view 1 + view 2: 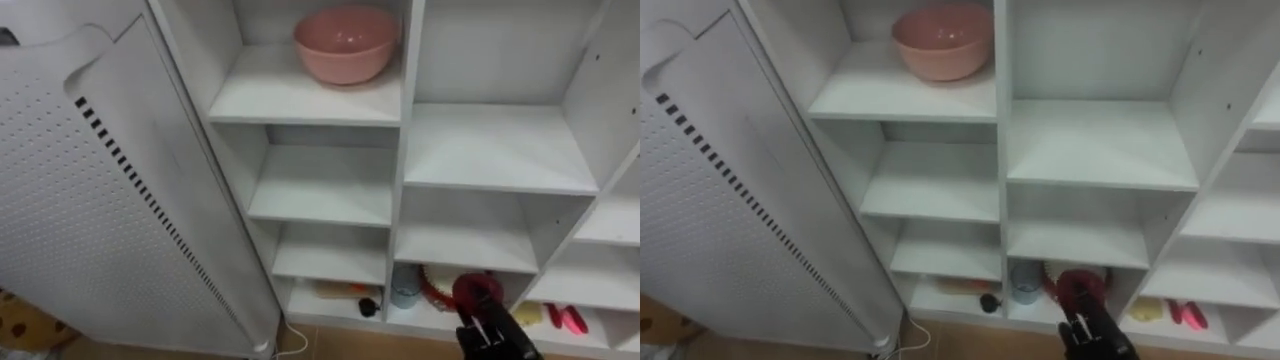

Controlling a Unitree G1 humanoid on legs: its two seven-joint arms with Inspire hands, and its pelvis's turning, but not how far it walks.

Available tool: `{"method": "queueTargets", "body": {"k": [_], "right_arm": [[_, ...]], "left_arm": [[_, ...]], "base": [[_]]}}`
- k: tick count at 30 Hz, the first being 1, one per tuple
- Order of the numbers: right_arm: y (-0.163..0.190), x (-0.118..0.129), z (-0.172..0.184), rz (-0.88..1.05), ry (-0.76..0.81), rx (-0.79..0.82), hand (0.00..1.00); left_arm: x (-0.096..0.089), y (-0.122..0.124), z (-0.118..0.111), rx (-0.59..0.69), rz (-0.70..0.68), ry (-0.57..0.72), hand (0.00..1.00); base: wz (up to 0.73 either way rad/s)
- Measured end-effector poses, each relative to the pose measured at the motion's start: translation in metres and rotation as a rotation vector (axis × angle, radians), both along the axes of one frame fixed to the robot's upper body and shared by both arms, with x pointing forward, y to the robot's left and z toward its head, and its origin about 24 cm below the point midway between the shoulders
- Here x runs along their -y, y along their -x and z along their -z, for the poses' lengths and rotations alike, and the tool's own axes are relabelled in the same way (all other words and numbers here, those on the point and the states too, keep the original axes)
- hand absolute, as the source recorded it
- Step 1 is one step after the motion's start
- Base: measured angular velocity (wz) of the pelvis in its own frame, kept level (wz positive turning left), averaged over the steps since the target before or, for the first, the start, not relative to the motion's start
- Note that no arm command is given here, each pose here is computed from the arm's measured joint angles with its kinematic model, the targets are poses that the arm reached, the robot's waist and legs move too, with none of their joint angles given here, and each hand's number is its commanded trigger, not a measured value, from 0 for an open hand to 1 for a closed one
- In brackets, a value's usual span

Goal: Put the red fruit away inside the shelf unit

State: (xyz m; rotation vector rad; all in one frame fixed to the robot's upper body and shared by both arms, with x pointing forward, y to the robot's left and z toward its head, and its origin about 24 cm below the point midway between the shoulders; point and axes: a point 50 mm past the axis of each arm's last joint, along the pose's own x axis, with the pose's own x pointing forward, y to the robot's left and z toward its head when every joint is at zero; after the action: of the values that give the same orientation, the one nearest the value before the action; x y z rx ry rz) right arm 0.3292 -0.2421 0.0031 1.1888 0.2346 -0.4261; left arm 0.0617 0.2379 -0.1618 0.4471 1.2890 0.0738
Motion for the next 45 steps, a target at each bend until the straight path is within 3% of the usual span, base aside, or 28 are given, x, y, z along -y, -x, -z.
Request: {"method": "queueTargets", "body": {"k": [5,14,21,22,23,24,30,45], "right_arm": [[-0.01,0.024,-0.026,0.078,-0.022,0.081,1.0],[-0.034,0.031,-0.073,0.128,-0.044,0.173,1.0],[-0.042,0.045,-0.103,0.175,-0.019,0.209,1.0],[-0.043,0.047,-0.107,0.179,-0.012,0.213,0.69],[-0.044,0.05,-0.114,0.186,0.0,0.228,0.53],[-0.045,0.052,-0.121,0.196,0.005,0.24,0.0],[-0.05,0.057,-0.142,0.221,0.028,0.256,0.0],[-0.047,0.062,-0.141,0.293,0.024,0.179,0.0]], "left_arm": [[-0.002,0.003,0.0,-0.011,0.019,-0.01,0.0],[-0.002,-0.009,-0.005,0.056,0.043,-0.022,0.0],[-0.004,0.009,-0.005,0.026,0.035,-0.024,0.0],[-0.005,0.01,-0.005,0.025,0.035,-0.025,0.0],[-0.006,0.011,-0.005,0.024,0.036,-0.029,0.0],[-0.008,0.011,-0.006,0.024,0.038,-0.034,0.0],[-0.012,0.009,-0.008,0.03,0.058,-0.046,0.0],[-0.009,0.008,-0.008,0.034,0.093,-0.044,0.0]], "base": [[0.05],[0.07],[0.05],[0.0],[0.0],[0.0],[-0.01],[-0.04]]}}
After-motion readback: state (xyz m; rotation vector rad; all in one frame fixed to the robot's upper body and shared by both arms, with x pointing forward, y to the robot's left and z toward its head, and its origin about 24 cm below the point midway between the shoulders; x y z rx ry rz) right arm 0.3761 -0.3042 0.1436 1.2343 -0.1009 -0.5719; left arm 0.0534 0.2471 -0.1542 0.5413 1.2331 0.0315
